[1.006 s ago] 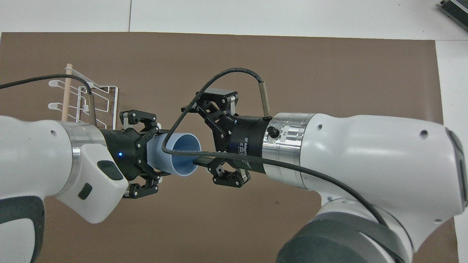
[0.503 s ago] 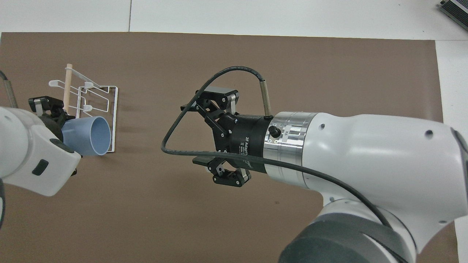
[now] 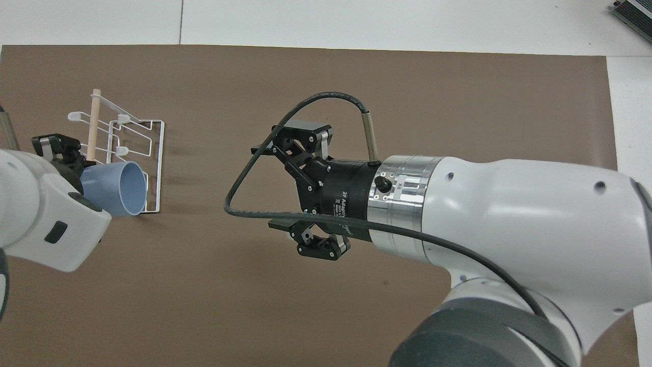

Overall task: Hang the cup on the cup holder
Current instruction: 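Open the right gripper and move the cup toward the rack with left, then hang the cup on a rack hook with the left gripper while right retracts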

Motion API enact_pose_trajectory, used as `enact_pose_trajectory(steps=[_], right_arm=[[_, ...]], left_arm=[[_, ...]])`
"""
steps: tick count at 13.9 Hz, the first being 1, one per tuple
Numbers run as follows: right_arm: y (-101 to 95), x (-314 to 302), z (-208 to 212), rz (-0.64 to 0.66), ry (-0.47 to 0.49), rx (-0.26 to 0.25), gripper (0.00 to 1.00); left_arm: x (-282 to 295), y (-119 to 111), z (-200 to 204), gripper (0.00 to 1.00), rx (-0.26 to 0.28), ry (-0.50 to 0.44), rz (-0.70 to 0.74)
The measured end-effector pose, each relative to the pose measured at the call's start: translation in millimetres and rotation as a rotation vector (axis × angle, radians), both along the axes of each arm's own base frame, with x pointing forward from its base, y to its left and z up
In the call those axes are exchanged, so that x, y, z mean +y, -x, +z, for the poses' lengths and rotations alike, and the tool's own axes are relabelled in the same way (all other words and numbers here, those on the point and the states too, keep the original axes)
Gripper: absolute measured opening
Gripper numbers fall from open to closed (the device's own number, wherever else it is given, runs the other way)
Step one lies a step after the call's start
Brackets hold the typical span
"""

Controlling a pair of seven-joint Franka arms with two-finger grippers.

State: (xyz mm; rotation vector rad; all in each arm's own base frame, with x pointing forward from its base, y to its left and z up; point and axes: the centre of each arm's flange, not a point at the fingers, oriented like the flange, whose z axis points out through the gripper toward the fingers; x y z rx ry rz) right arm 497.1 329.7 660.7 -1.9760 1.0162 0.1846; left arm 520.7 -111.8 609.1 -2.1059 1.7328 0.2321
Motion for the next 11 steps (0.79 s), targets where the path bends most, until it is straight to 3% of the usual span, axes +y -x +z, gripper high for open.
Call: enact_pose_trajectory(steps=[4, 6, 11], right_arm=[[-16.3, -18, -4, 0.056, 0.043, -0.142, 1.00], [-26.6, -35, -6, 0.074, 0.071, -0.202, 1.00], [-50.0, -79, -18, 0.070, 0.168, -0.262, 1.00]], left_arm=[[-4, -63, -29, 0.80, 0.090, -0.159, 0.028], [-16, -88, -46, 0.80, 0.086, -0.246, 0.006], [-20, -115, -94, 0.80, 0.101, -0.362, -0.005]])
